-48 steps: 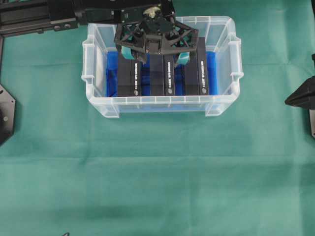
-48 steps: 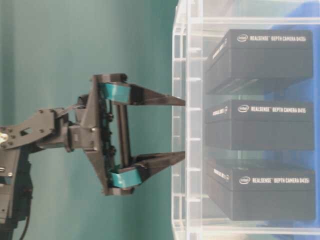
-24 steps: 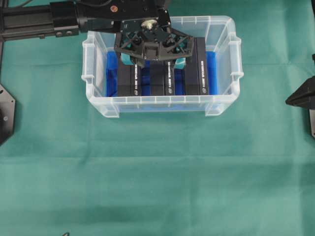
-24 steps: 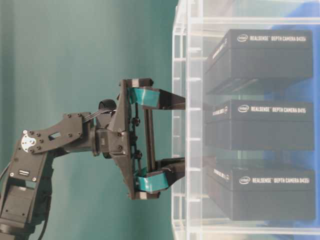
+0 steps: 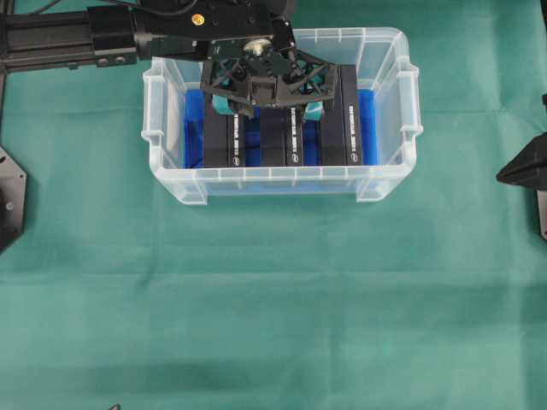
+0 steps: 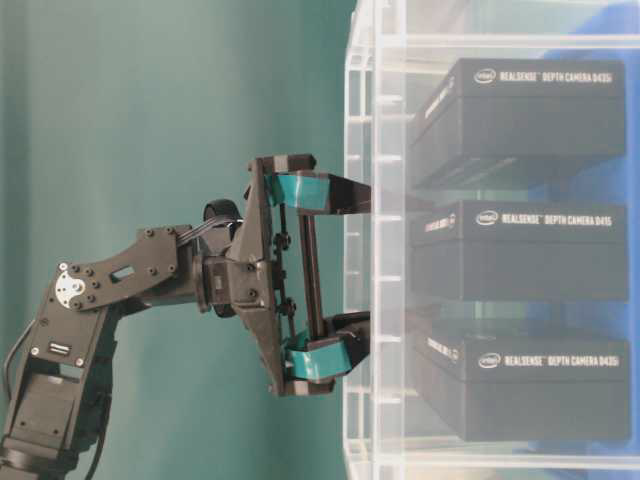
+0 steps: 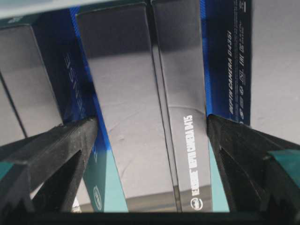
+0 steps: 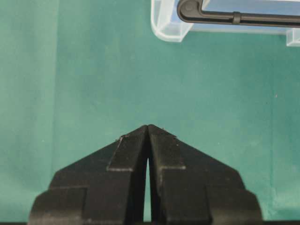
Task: Take the box out of the case with the left arm.
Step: 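Lower the left gripper around the middle box and close on it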
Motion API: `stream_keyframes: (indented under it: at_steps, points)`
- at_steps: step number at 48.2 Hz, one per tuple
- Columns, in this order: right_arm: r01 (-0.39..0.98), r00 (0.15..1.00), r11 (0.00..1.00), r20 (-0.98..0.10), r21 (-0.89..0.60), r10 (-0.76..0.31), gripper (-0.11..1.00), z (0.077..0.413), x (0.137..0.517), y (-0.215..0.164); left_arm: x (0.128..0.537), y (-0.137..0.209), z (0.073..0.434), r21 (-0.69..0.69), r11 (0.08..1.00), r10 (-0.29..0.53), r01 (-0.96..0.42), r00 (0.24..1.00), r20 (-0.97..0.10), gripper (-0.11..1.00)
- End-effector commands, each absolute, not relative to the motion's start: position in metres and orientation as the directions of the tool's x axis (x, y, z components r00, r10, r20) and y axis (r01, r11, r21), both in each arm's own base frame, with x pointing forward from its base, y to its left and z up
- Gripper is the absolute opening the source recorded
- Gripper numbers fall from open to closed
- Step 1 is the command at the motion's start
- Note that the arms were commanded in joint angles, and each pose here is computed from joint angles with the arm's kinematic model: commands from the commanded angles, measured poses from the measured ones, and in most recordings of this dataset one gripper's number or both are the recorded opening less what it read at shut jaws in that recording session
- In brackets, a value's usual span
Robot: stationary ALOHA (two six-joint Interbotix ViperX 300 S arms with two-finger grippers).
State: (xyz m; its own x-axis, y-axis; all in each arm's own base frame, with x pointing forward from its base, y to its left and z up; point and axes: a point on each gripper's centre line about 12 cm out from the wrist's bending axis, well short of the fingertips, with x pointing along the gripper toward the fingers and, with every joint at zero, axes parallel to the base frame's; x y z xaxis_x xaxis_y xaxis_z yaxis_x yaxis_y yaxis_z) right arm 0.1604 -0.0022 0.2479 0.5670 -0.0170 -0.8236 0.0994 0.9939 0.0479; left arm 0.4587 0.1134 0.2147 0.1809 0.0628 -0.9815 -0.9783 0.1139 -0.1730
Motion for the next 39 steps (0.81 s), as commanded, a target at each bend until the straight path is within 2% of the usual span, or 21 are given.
stream_keyframes:
  at_steps: [1,39]
  points:
    - [0.102,0.586,0.993,-0.81,0.05,-0.019,0.02,0.257,0.164,-0.003,0.458,0.113,0.23,-0.218,0.118,0.078,-0.969,0.228,-0.97,0.98]
    - [0.102,0.583,0.994,-0.812,0.029,-0.036,0.02,0.256,0.165,-0.005,0.454,0.111,0.202,-0.203,0.118,0.072,-0.972,0.213,-0.974,0.98]
